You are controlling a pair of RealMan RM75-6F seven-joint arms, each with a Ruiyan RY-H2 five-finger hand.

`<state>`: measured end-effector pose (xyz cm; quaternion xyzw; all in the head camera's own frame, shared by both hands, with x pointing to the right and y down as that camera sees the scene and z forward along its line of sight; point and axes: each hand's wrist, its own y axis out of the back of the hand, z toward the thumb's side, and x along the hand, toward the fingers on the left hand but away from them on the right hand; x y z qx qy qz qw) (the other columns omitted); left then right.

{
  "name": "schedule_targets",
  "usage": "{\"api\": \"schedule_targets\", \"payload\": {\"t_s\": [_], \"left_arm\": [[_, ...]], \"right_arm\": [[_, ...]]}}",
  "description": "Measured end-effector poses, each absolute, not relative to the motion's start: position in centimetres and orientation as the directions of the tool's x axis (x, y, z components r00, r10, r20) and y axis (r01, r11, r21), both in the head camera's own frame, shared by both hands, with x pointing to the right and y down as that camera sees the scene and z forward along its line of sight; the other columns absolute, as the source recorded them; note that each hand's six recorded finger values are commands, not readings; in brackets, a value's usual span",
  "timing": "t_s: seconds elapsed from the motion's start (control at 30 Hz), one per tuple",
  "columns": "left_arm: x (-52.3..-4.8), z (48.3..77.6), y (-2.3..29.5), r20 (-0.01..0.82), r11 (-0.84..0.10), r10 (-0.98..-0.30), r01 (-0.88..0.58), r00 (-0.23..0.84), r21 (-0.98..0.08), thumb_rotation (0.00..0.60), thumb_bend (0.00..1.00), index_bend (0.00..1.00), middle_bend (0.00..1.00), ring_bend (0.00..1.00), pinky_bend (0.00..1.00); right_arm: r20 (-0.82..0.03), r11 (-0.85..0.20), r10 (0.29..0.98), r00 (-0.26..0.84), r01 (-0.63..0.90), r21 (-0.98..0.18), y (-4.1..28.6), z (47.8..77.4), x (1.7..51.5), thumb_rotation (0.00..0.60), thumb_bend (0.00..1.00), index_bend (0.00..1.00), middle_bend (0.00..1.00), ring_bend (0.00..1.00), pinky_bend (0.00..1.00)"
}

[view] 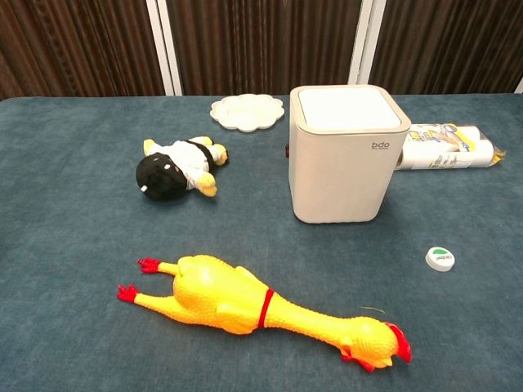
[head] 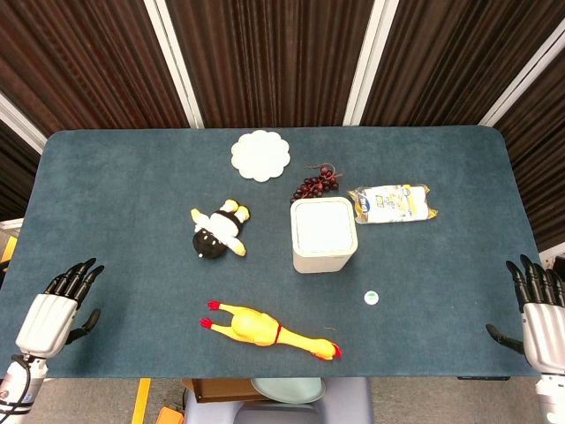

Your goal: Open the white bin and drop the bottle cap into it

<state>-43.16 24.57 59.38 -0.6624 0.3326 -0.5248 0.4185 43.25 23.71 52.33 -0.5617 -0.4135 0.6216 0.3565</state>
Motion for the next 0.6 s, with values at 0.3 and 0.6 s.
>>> {"api": "schedule_targets", "payload": {"t_s": [0.3,0.6], "left_arm": [[-43.24,59.55,24.55,0.425,-0.437,-0.877,-0.005,0.225,-0.899,0.600,0.39,0.10,0.06,0.10,0.24],[-43.51,59.86,24.41,0.432,-0.444,-0.874,-0.006,0.221,-0.896,0.600,0.39,0.11,0.06,0.10,0.24]], "right_arm": [[-0.410,-0.409,0.905,-0.113,0.030,-0.912,23.64,52.46,43.25,0.600,0.00,0.00,0.00,0.00,0.00],[-0.389,-0.387,0.917,-0.082,0.049,-0.921,23.14,52.73,42.98,0.600,0.00,0.00,0.13,0.13,0.21]]}}
